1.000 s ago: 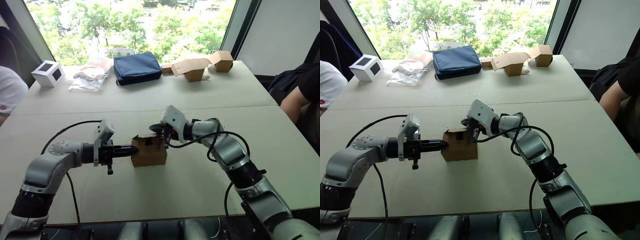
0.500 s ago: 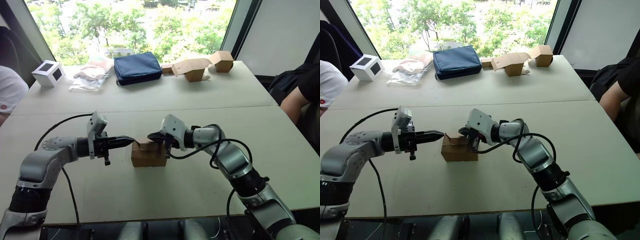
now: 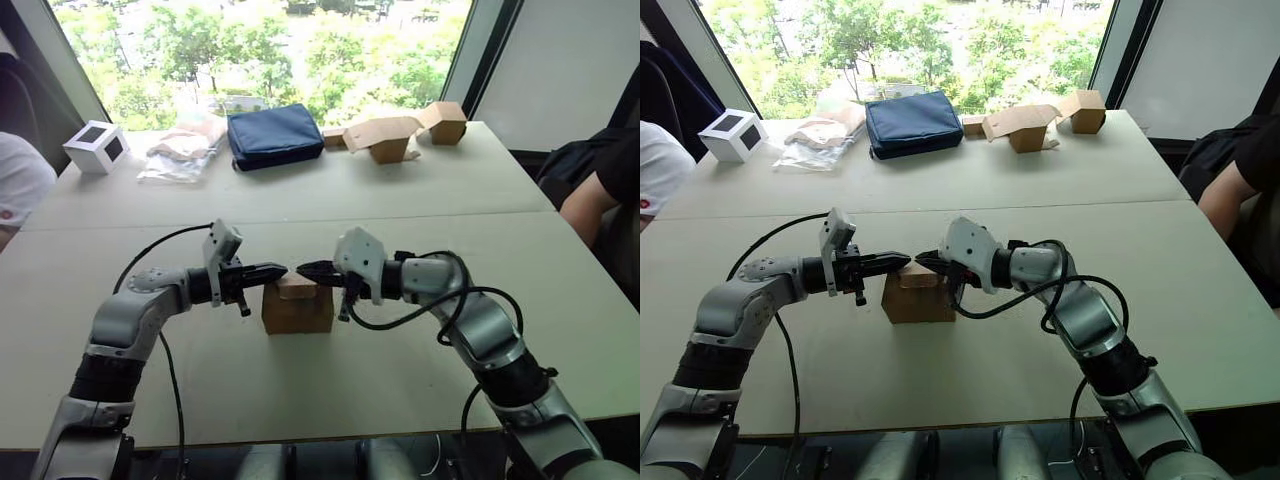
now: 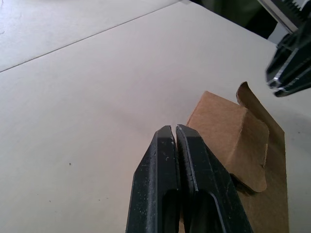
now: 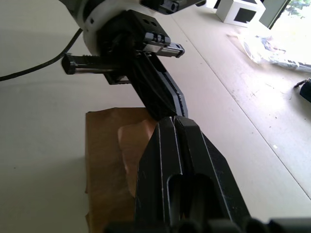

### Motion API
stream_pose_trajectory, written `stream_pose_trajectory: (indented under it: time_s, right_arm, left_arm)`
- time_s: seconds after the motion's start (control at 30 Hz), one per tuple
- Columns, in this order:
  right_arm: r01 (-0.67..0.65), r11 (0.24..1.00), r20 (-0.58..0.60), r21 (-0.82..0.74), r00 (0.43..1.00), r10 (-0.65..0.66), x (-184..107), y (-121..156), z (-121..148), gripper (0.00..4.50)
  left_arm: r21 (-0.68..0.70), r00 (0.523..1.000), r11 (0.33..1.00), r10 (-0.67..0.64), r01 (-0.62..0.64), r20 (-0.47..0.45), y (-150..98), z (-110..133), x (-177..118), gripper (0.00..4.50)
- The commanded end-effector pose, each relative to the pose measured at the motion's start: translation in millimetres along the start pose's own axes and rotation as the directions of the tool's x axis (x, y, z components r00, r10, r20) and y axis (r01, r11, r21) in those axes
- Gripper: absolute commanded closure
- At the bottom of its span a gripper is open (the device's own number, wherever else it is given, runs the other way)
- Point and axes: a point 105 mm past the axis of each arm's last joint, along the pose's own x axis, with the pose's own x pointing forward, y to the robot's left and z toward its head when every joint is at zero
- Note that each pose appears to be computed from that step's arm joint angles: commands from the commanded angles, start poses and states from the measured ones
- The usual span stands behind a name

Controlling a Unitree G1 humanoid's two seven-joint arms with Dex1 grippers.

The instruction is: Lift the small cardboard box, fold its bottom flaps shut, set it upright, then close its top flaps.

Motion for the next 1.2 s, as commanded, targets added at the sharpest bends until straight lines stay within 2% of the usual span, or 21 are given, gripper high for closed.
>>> stream_pose_trajectory:
  time_s: [0.03, 0.37, 0.8, 1.07, 1.2]
  right_arm:
    - [-0.01, 1.0, 0.035, -0.022, 0.999, 0.011, -2.9, 7.3, 11.0, 4.5]
    - [-0.045, 0.996, -0.06, -0.078, 0.997, 0.041, 6.5, 15.3, -8.5, 4.5]
    - [-0.065, 0.991, -0.109, -0.12, 0.993, 0.052, 10.9, 17.4, -22.3, 4.5]
    - [-0.034, 0.979, -0.189, -0.203, 0.982, -0.005, 14.0, 7.9, -39.1, 4.5]
    - [-0.035, 0.978, -0.183, -0.205, 0.983, -0.004, 14.4, 8.9, -39.6, 4.5]
  left_arm:
    - [0.045, 1.0, 0.999, -0.01, 0.009, 0.02, -2.0, 9.1, 1.1, 4.41]
    - [0.032, 0.999, 0.999, -0.012, 0.011, 0.037, -3.8, 13.2, 0.9, 4.41]
    - [-0.004, 0.998, 1.0, -0.017, 0.018, 0.058, -6.0, 16.0, 1.1, 4.41]
    - [-0.013, 0.998, 1.0, -0.027, 0.028, 0.054, -8.0, 15.1, 1.7, 4.41]
    - [-0.014, 0.999, 1.0, -0.027, 0.028, 0.046, -8.8, 12.6, 1.4, 4.41]
